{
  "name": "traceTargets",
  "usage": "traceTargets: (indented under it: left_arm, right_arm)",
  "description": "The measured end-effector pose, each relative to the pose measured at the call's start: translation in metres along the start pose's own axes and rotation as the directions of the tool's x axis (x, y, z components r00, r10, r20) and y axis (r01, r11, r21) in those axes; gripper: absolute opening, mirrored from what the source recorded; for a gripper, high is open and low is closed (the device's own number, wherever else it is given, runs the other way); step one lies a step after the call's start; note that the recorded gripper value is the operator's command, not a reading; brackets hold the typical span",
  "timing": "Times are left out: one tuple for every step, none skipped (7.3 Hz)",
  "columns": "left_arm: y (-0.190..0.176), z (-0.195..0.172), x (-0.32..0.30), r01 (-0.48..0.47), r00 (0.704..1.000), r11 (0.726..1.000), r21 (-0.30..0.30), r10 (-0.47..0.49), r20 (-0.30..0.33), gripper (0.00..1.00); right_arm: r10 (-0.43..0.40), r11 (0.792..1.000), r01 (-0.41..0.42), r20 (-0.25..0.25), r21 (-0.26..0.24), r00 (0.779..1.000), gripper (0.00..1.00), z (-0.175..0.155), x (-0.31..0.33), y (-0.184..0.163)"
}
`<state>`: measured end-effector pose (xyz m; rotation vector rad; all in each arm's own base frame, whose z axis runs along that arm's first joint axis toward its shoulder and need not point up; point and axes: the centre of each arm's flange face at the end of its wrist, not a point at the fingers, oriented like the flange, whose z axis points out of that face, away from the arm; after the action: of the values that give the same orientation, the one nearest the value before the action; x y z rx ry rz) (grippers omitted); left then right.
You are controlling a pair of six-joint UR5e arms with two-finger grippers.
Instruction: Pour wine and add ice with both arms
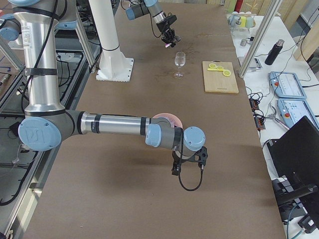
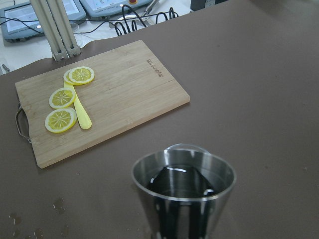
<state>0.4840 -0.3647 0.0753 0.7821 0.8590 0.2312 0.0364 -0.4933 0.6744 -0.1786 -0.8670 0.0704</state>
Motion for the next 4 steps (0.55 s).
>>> traceTargets:
  left_arm:
    - [-0.005, -0.002, 0.006, -0.007, 1.0, 1.0, -0.03, 0.007, 0.011, 0.0]
    - [-0.009, -0.004, 0.013, -0.012, 1.0, 0.998, -0.064, 0.013, 0.013, 0.0]
    - [-0.013, -0.004, 0.019, -0.022, 1.0, 0.996, -0.089, 0.024, 0.02, 0.0]
    - [-0.014, -0.001, 0.022, -0.035, 0.999, 0.993, -0.108, 0.038, 0.022, 0.0]
  right_arm:
    - [0.002, 1.0, -0.002, 0.0, -0.002, 1.0, 1.0, 0.001, 0.001, 0.0]
    - [0.002, 1.0, -0.002, 0.0, -0.003, 1.0, 1.0, 0.001, 0.001, -0.001]
    - [0.003, 1.0, -0.003, 0.0, -0.003, 1.0, 1.0, 0.001, 0.001, -0.001]
    - [0.004, 1.0, -0.004, 0.0, -0.004, 1.0, 1.0, 0.002, 0.002, -0.001]
